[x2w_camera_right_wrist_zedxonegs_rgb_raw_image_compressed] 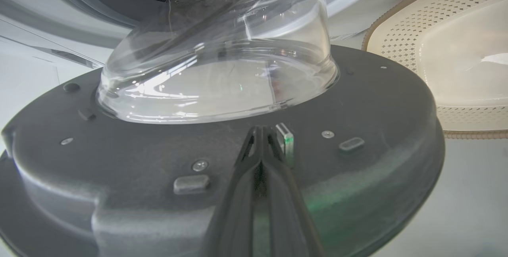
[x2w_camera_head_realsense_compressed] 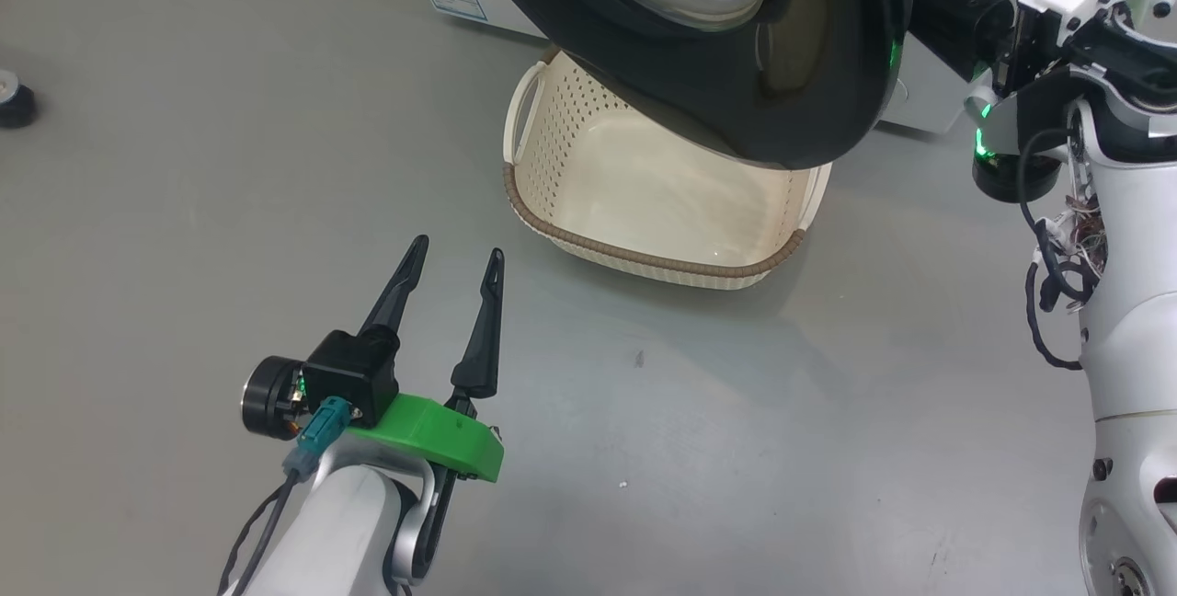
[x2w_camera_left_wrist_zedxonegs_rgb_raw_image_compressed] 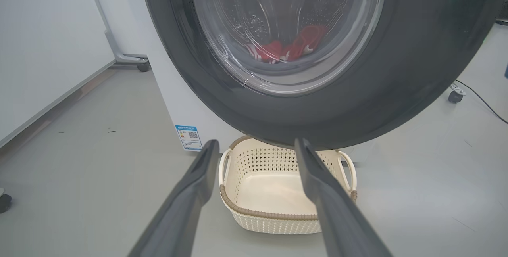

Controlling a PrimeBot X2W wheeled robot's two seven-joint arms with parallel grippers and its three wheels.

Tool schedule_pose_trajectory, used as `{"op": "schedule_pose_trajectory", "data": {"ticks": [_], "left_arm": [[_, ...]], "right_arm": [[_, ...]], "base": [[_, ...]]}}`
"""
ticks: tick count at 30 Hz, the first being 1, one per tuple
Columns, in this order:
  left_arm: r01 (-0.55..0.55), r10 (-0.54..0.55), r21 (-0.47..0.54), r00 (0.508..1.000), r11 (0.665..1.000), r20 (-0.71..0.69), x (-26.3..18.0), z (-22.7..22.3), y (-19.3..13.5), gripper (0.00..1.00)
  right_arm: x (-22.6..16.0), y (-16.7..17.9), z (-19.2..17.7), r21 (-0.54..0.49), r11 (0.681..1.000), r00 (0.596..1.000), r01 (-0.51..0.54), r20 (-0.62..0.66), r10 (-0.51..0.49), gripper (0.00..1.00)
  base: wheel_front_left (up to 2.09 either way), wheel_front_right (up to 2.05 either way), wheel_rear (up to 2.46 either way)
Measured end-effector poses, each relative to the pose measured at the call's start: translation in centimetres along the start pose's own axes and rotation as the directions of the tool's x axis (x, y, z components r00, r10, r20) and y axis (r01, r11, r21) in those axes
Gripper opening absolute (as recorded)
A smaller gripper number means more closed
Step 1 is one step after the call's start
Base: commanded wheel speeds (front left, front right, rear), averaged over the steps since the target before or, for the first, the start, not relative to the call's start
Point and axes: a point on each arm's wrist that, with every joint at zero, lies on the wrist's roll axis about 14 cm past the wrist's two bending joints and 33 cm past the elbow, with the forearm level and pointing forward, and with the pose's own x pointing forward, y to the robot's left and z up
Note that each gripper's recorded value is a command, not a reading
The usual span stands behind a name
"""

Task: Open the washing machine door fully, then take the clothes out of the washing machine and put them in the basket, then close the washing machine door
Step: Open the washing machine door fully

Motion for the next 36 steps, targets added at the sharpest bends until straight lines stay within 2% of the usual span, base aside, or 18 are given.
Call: {"op": "schedule_pose_trajectory", "data": {"ticks": [17, 26, 36], "left_arm": [[-0.007, 0.006, 0.003, 0.999, 1.000, 0.051, -1.6, 1.7, 0.1, 1.00], [-0.001, 0.001, 0.003, 0.998, 1.000, 0.066, -2.4, 2.1, -0.1, 1.00], [-0.001, 0.001, 0.003, 0.998, 1.000, 0.063, -2.7, 2.0, -0.1, 1.00]], "right_arm": [[-0.7, -0.1, -5.3, 0.017, 0.999, 0.993, 0.039, -0.116, -0.037, 0.00], [-1.4, 0.9, -6.8, 0.054, 0.999, 0.991, 0.009, -0.131, -0.002, 0.00], [-1.1, 0.6, -9.1, 0.027, 0.999, 0.979, 0.027, -0.205, -0.021, 0.00]], "base": [[0.00, 0.00, 0.00], [0.00, 0.00, 0.00], [0.00, 0.00, 0.00]]}}
